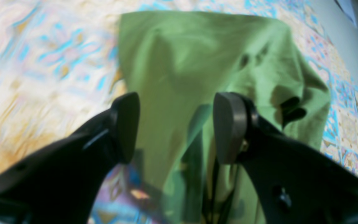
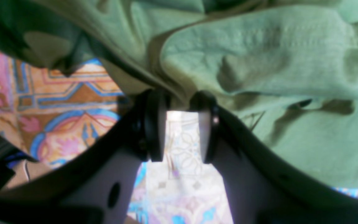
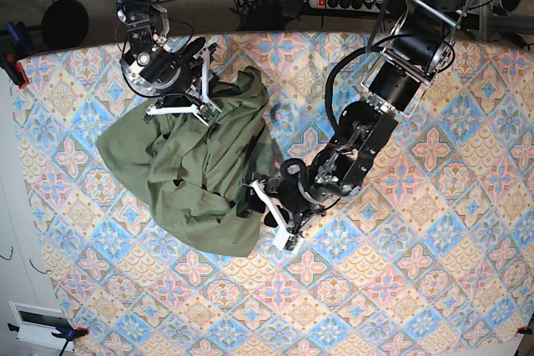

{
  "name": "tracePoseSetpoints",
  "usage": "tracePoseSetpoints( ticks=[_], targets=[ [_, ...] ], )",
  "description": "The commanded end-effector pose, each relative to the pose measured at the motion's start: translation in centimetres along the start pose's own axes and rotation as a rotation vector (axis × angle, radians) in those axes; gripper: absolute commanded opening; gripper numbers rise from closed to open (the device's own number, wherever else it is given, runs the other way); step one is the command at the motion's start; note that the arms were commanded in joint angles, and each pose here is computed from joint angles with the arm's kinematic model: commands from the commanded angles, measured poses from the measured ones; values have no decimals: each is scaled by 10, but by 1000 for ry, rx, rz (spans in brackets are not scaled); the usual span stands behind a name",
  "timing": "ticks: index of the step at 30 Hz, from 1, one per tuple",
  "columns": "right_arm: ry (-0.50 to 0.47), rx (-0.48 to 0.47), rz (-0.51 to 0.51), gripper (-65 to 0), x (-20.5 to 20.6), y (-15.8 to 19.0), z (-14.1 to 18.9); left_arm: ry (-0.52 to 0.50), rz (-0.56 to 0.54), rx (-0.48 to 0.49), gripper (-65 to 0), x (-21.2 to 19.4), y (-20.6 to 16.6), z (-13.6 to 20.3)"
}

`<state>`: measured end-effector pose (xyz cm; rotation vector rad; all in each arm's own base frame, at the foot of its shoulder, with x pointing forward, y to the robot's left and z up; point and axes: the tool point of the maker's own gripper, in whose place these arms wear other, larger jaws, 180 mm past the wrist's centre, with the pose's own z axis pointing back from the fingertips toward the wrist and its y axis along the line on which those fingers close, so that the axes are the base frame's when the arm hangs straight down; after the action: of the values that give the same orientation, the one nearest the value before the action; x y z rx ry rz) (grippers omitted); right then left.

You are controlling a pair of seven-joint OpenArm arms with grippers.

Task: Layout the t-shirt on the table in an organized manner, then fold the t-shirt properly
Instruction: 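Reach the left gripper to the t-shirt and grasp another edge, then pull the grippers apart to stretch the t-shirt across the table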

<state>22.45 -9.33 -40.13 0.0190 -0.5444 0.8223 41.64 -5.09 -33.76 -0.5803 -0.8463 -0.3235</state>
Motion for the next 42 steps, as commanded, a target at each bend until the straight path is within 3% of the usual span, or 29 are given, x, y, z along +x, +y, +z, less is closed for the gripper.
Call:
tracePoseSetpoints(
  ticks=[1,4,5,7,8,12,16,19,25,31,38,42],
  targets=[
    [-33,-32,-9,-476,7,-12,6,-29,-32,-8,-287,18,-7,-5],
    [-27,-65,-54,-476,2,-24,8,9,-84,16,-362,5,-8,-14],
    [-26,-79,-75,-476,-1,-29,10,13,-108,24,-419,4,-8,-15],
    [-23,-117,-131,-476,-8,-43,13,17,-148,49,-610,3,-3,-14],
    [-20,-131,-154,-476,-11,-48,15,22,-157,58,-650,1,-1,-14],
    [-14,-186,-204,-476,-21,-69,22,13,-193,101,-650,5,25,4],
    [-101,-216,-280,-476,-13,-93,31,-58,-255,105,-650,24,39,48],
    [-162,-229,-349,-475,-9,-109,39,-96,-238,134,-650,31,62,86],
    [-265,-226,-404,-463,9,-126,50,-159,-154,213,-650,40,107,151],
    [-267,-213,-413,-364,10,-126,45,-180,-66,346,-650,36,163,205],
    [-234,-184,-440,-337,-1,-123,33,-181,101,533,-650,12,242,245],
    [-306,-227,-421,-337,28,-149,42,-170,190,622,-650,-5,279,263]
  ],
)
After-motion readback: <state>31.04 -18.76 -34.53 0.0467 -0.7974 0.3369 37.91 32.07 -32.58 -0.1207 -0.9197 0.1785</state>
